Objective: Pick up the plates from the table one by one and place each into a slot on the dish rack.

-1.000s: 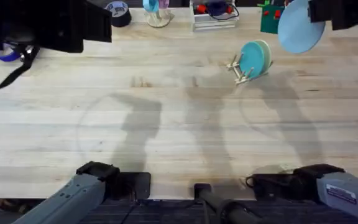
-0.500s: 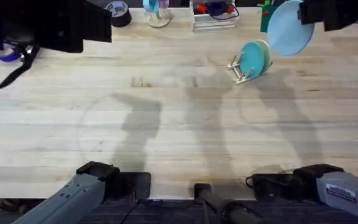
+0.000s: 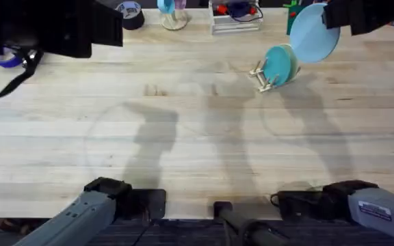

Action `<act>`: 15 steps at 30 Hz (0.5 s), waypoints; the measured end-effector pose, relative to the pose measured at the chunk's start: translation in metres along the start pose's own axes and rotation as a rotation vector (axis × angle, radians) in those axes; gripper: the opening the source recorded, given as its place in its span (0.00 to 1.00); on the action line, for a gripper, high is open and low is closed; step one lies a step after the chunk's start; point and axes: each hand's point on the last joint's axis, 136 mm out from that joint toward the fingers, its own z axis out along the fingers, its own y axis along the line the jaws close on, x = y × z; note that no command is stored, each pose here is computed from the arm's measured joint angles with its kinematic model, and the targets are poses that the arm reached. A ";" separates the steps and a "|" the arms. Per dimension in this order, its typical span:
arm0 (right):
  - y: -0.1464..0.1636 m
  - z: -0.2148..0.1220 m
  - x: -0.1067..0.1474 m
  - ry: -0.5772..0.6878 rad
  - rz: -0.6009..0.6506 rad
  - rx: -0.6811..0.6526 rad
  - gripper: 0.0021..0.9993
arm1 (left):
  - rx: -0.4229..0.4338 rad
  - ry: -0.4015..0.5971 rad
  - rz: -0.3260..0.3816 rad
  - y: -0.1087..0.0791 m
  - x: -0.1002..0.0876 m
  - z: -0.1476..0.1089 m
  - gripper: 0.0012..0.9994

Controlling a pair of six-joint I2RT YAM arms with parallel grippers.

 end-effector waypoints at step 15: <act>0.004 0.019 0.001 0.041 -0.004 -0.023 0.03 | 0.000 0.000 0.000 0.000 0.000 0.000 0.04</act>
